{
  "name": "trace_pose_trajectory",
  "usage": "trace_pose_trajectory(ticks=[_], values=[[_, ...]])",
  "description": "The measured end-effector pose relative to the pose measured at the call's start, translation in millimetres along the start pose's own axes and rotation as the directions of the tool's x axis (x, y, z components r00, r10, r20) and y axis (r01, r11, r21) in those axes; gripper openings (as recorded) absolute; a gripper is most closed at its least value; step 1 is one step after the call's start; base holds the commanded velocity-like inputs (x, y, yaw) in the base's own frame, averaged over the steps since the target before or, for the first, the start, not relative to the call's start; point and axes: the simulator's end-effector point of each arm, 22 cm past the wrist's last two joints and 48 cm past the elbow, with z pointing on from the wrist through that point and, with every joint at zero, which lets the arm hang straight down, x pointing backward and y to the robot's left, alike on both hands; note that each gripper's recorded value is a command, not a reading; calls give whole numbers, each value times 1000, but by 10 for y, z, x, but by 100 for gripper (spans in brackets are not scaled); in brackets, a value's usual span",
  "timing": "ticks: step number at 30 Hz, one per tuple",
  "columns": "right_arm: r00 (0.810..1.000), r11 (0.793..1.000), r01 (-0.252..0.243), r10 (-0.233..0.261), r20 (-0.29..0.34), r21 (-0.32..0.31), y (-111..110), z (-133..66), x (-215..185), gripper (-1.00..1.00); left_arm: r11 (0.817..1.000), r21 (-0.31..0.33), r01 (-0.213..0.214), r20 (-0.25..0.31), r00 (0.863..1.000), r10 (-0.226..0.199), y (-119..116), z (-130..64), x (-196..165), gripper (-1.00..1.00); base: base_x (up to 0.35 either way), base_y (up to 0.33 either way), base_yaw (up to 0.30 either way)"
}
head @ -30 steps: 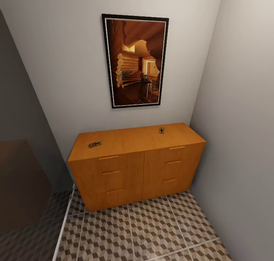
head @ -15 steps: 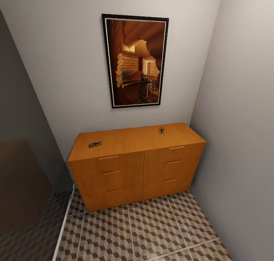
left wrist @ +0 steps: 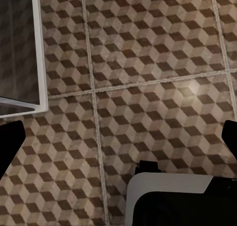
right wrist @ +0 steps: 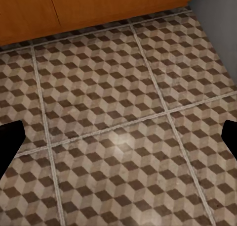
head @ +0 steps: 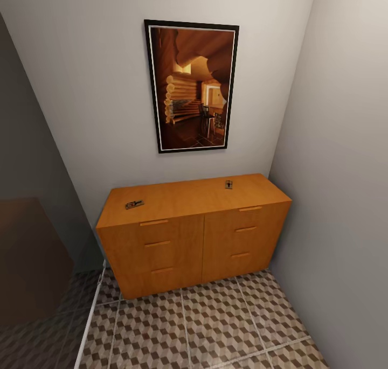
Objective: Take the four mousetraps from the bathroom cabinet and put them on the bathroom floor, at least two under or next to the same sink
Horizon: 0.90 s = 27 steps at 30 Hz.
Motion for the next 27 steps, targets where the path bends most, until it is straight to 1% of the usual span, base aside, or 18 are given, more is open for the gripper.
trace_pose_trajectory(ticks=[7,10,13,15,16,17,18,19,20,22,24,27], values=[[1000,1000,5,-6,-5,-7,61,-5,9,100,1000,0,0,-1,1000,0,0,-1,5,100,0,0,0],[999,1000,26,-26,-36,-13,157,8,33,100,1000,0,0,-2,1000,0,1,-2,8,100,0,0,0],[995,997,80,-80,-66,-4,305,123,-196,100,1000,3,0,-3,1000,0,-20,-4,12,100,0,0,0],[985,987,159,-156,-75,28,396,209,-576,100,1000,5,1,-5,1000,-1,-41,-7,18,100,0,0,0],[982,983,177,-174,-74,38,415,221,-696,100,1000,6,1,-5,1000,-1,-44,-8,20,100,0,0,0],[976,976,209,-206,-67,52,461,230,-933,100,1000,6,2,-6,1000,-2,-48,-8,22,100,0,0,0],[972,971,230,-226,-56,62,517,219,-1184,100,1000,6,2,-6,1000,-2,-52,-9,22,100,0,0,0],[971,970,236,-233,-50,66,547,205,-1314,100,1000,7,2,-6,1000,-2,-53,-9,22,100,0,0,0],[969,966,247,-245,-37,70,605,169,-1555,100,1000,7,2,-6,1000,-2,-55,-9,22,100,0,0,0],[969,966,248,-248,-18,71,665,112,-1813,100,1000,8,1,-6,1000,-1,-57,-10,25,100,0,0,0],[967,965,254,-255,10,69,764,-36,-2270,100,1000,8,1,-8,1000,-1,-63,-12,31,100,0,0,0],[966,965,255,-257,38,64,846,-234,-2749,100,1000,9,0,-13,1000,0,-63,-17,53,100,0,0,0]])
